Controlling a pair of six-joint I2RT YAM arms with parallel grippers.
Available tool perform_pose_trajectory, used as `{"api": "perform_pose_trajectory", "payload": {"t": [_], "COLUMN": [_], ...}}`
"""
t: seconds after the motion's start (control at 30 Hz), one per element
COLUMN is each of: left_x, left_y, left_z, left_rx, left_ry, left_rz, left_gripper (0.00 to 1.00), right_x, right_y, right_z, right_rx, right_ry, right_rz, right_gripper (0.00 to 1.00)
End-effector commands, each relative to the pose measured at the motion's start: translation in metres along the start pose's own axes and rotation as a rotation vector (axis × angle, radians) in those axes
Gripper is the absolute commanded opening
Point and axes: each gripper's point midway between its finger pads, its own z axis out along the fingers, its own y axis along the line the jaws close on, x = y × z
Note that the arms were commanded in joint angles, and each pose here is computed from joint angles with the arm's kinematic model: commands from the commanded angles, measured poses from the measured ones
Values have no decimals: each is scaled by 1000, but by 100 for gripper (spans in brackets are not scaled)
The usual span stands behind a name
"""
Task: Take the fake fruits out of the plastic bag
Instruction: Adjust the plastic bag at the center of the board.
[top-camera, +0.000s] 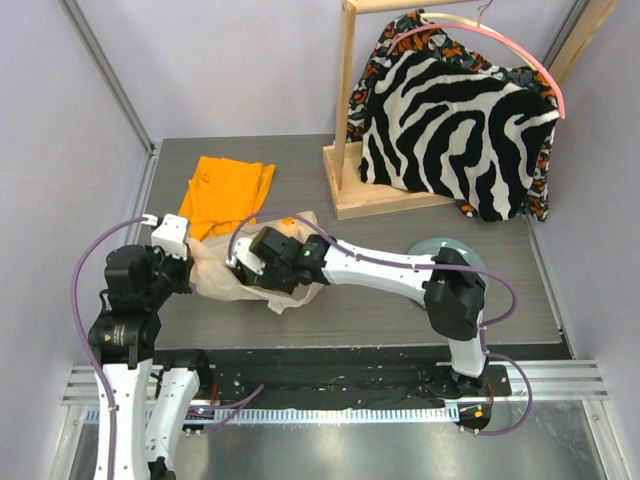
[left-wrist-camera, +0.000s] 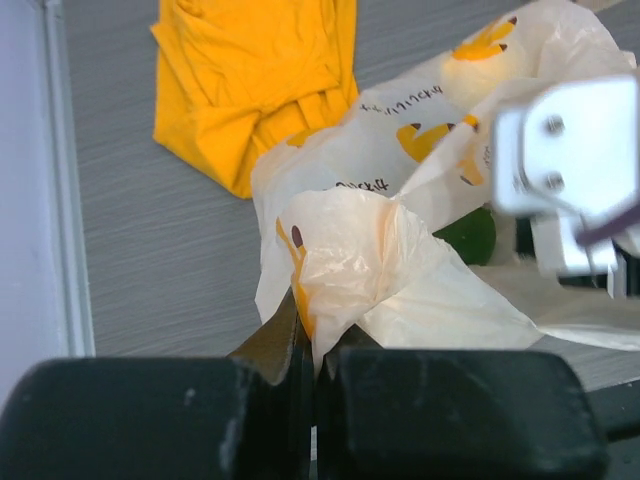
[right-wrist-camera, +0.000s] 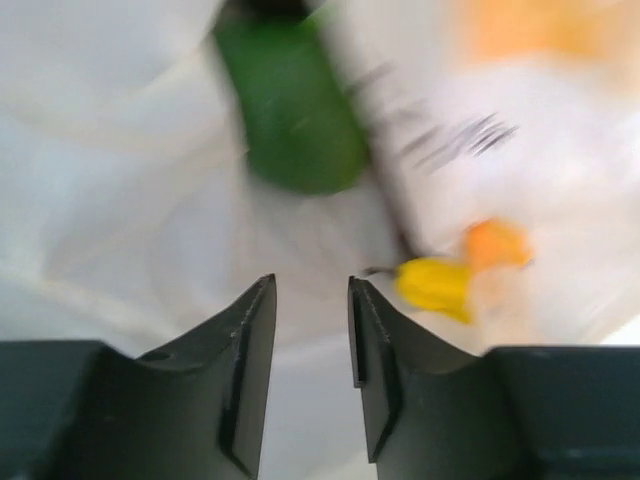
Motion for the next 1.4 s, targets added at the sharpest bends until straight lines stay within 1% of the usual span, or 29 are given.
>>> {"api": "perform_pose_trajectory", "payload": {"t": [0.0, 0.07, 0.1, 0.23, 0.3, 0.4, 0.43, 0.47, 0.5, 0.53, 0.63, 0.67, 0.73, 0.83, 0.87, 0.93, 0.97, 1.0, 1.07, 1.13, 1.2, 1.23, 1.27, 1.37], "left_x": [-30, -40, -42, -39, -33, -33, -34, -36, -36, -37, -39, -41, -46, -54, -55, -58, -59, -60, -60, -60, -61, -61, -58, -54], "left_y": [11, 11, 10, 13, 13, 17, 19, 19, 19, 19, 17, 17, 17, 16, 15, 13, 14, 15, 17, 18, 18, 19, 17, 14], "left_z": [-18, -22, -22, -13, -4, 4, 5, 5, 7, 8, 14, 16, 22, 31, 32, 33, 32, 32, 30, 28, 25, 24, 24, 22], "left_rx": [-73, -71, -68, -77, -72, -85, -91, -90, -89, -86, -68, -64, -54, -43, -35, -31, -33, -38, -51, -57, -61, -62, -57, -40], "left_ry": [-110, -150, -157, -139, -117, -105, -104, -107, -103, -103, -88, -85, -69, -58, -57, -67, -76, -79, -80, -75, -76, -77, -66, -42], "left_rz": [19, 15, 10, -15, -20, -33, -37, -41, -44, -46, -68, -78, -119, -183, -197, -226, -229, -234, -240, -236, -225, -223, -224, -233], "left_gripper": [1, 2, 3, 5, 8, 10, 10, 10, 10, 10, 11, 11, 10, 8, 7, 7, 7, 7, 7, 7, 6, 6, 6, 5], "right_x": [-56, -59, -70, -85, -93, -97, -102, -104, -101, -107, -107, -105, -100, -93, -100, -96, -102, -96, -95, -88, -88, -82, -86, -84], "right_y": [-67, -89, -99, -134, -139, -134, -134, -128, -118, -116, -86, -71, -58, -55, -56, -55, -57, -54, -58, -63, -74, -76, -84, -84], "right_z": [-4, 6, 11, 22, 21, 11, -7, -14, -15, -36, -50, -48, -44, -27, -27, -9, -9, 6, 15, 31, 39, 51, 53, 72], "right_rx": [138, 160, 173, 242, 257, 240, 240, 226, 186, 173, 45, -15, -62, -75, -76, -85, -96, -103, -82, -53, -22, -16, -4, -8], "right_ry": [-128, -128, -150, -193, -217, -230, -253, -262, -255, -287, -299, -291, -270, -233, -248, -218, -232, -205, -191, -162, -164, -146, -159, -147], "right_rz": [90, 160, 185, 299, 350, 361, 356, 344, 327, 323, 297, 286, 291, 300, 299, 337, 348, 362, 390, 412, 486, 516, 540, 569], "right_gripper": [42, 42, 42, 43, 45, 46, 46, 46, 46, 46, 46, 46, 45, 41, 40, 38, 38, 37, 38, 52, 66, 99, 100, 100]}}
